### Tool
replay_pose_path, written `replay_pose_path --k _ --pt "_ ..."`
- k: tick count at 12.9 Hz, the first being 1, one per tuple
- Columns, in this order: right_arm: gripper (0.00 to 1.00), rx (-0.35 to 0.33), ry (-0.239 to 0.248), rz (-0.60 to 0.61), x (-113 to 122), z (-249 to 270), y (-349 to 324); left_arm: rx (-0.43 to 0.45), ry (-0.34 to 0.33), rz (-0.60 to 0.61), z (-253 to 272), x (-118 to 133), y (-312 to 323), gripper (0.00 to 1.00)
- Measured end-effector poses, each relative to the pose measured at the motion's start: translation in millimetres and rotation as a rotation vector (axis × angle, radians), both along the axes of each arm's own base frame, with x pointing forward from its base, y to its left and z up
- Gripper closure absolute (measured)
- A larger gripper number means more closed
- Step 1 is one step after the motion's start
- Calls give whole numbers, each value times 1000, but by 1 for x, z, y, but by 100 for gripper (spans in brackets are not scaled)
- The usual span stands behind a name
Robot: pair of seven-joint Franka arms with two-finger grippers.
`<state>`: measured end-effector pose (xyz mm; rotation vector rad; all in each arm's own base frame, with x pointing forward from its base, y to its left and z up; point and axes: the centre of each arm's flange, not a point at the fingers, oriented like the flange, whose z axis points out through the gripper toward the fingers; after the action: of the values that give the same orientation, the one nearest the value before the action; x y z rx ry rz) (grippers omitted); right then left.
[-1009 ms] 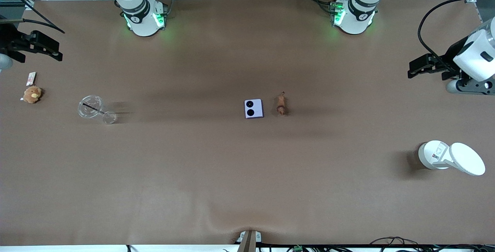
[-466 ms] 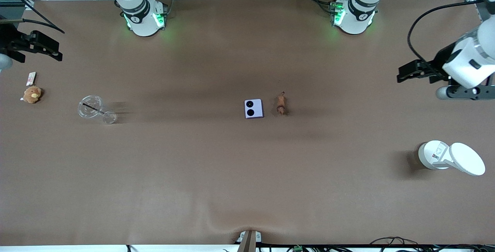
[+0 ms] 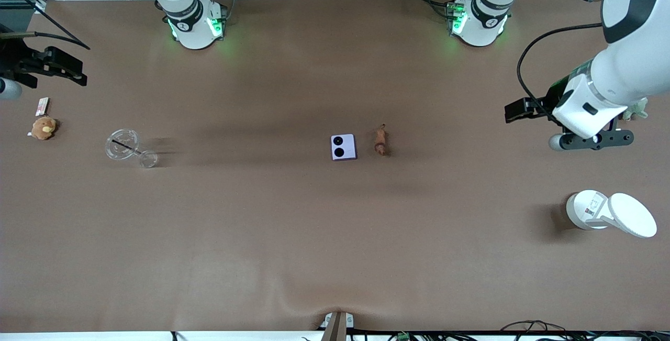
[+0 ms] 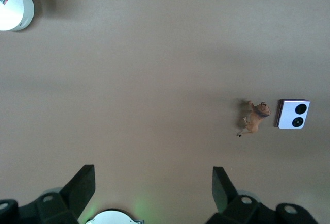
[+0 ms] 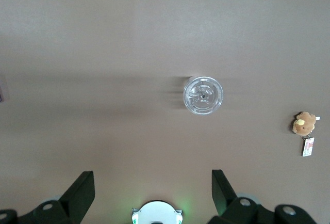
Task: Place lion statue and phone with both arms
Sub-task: 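Move the left gripper over the brown lion figurine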
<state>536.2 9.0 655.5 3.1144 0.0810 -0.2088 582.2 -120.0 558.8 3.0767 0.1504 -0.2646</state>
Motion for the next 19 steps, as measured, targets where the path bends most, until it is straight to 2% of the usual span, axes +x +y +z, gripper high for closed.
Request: replay_pose_path --k 7,11,13,16,19 --pt "0 0 2 0 1 -1 0 -57 80 110 -54 22 -13 0" --pt "0 1 2 1 1 -1 1 -65 103 134 -90 27 -58 0" --pt "0 1 2 0 1 -1 0 -59 97 83 -118 17 -106 0" --pt "0 1 2 0 1 -1 0 -43 42 44 -170 -9 -183 0" --pt "0 1 3 -1 1 -1 0 50 22 13 -217 -46 -243 0"
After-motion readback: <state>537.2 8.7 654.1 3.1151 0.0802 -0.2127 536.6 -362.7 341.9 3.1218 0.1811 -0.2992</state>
